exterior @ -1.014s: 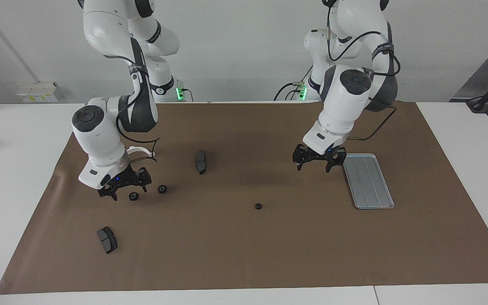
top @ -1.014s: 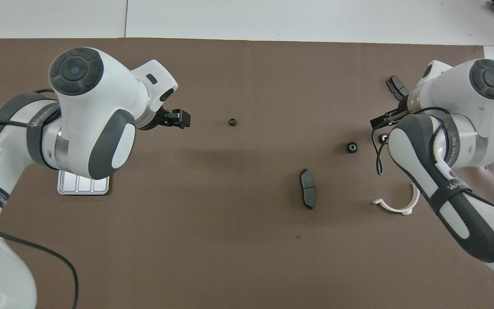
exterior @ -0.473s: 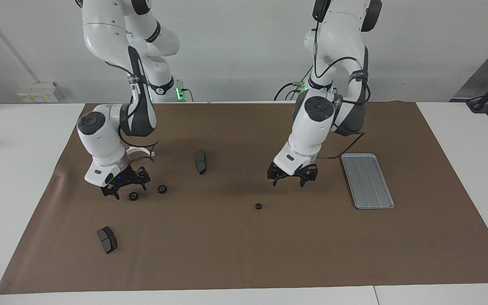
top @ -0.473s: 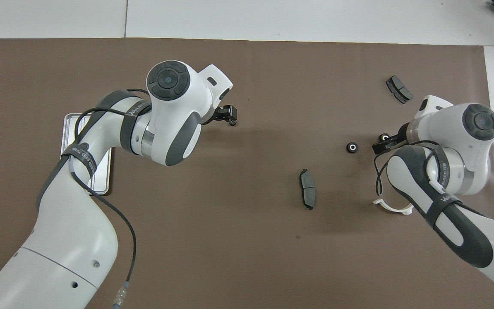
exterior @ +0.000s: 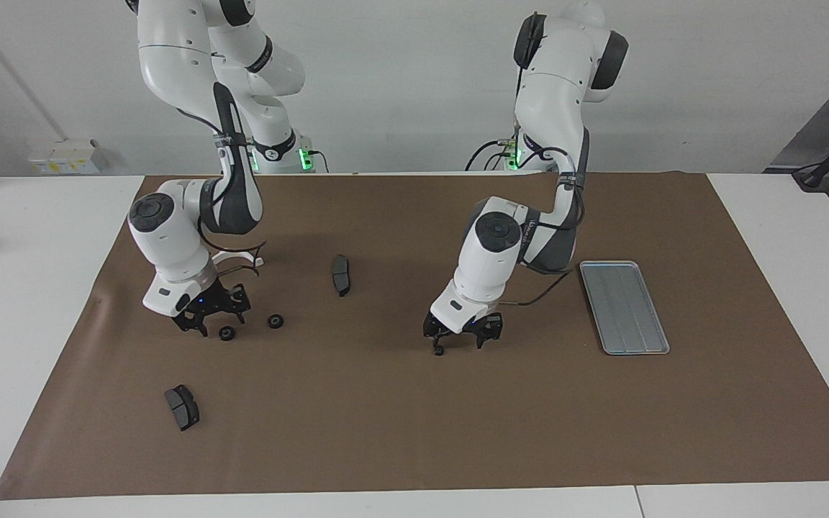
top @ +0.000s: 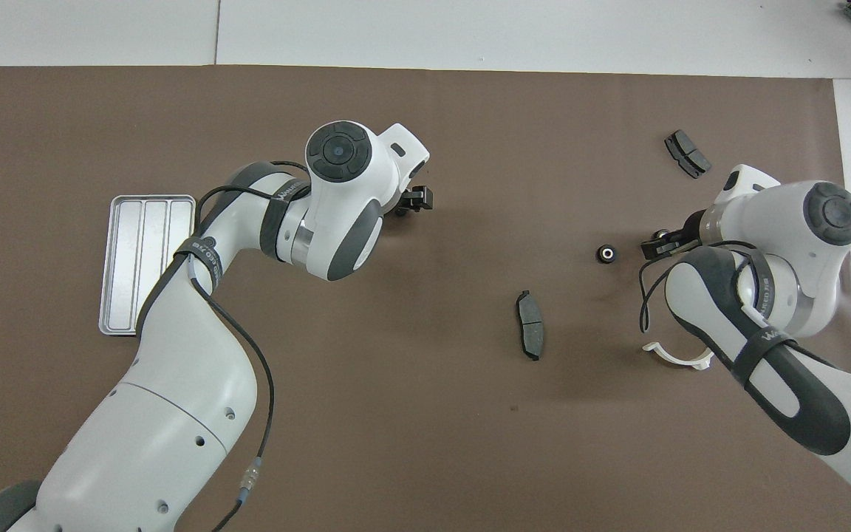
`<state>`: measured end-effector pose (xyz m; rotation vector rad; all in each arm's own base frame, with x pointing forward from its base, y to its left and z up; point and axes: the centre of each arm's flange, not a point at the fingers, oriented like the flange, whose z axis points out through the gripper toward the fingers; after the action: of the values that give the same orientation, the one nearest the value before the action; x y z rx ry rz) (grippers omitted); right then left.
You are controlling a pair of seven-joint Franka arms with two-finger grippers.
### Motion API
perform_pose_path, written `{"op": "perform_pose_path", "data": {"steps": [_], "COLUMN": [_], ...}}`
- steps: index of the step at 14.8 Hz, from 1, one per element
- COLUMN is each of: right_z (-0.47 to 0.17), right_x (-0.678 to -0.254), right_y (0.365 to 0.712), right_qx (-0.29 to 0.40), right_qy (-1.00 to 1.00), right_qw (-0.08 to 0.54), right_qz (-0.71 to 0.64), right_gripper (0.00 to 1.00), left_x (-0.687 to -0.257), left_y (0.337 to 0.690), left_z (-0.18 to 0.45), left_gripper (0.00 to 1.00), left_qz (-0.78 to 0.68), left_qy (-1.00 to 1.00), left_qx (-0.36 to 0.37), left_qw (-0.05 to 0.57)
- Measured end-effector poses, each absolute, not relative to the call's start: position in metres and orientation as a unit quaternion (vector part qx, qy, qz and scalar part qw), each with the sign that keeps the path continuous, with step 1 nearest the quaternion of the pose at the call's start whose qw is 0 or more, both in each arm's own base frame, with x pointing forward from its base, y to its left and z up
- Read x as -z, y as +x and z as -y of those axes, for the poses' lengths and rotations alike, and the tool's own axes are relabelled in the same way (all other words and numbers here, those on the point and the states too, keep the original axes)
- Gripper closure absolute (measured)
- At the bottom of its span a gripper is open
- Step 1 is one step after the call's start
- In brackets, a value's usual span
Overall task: Pick bearing gear from pile to tray
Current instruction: 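Grasp the bearing with the left gripper while the right gripper reaches another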
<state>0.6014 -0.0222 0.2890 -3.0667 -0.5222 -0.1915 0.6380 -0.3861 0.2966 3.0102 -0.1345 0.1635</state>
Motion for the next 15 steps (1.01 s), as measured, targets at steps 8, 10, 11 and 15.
{"op": "perform_pose_path", "data": {"steps": [8,10,11,15], "right_z": [0.0239,0.0255,0.0256,0.022], "right_x": [-0.287,-0.2879,-0.2879,-0.2924], "right_y": [0.6022,0.6026,0.6026,0.6059], "right_qx": [0.063,0.064,0.064,0.068], "right_qy": [-0.984,-0.984,-0.984,-0.986], "right_qw": [0.012,0.011,0.011,0.016], "right_qz": [0.166,0.164,0.164,0.152], "right_gripper": [0.53,0.65,0.65,0.65], "left_x": [-0.2963,-0.2975,-0.2996,-0.3009], "left_y": [0.6411,0.6424,0.643,0.6441], "left_z": [0.39,0.3889,0.3891,0.3877], "left_gripper": [0.46,0.67,0.78,0.79], "left_qz": [0.053,0.054,0.054,0.054], "left_qy": [0.995,0.995,0.995,0.995], "left_qx": [-0.065,-0.068,-0.07,-0.069], "left_qw": [0.053,0.05,0.05,0.048]}}
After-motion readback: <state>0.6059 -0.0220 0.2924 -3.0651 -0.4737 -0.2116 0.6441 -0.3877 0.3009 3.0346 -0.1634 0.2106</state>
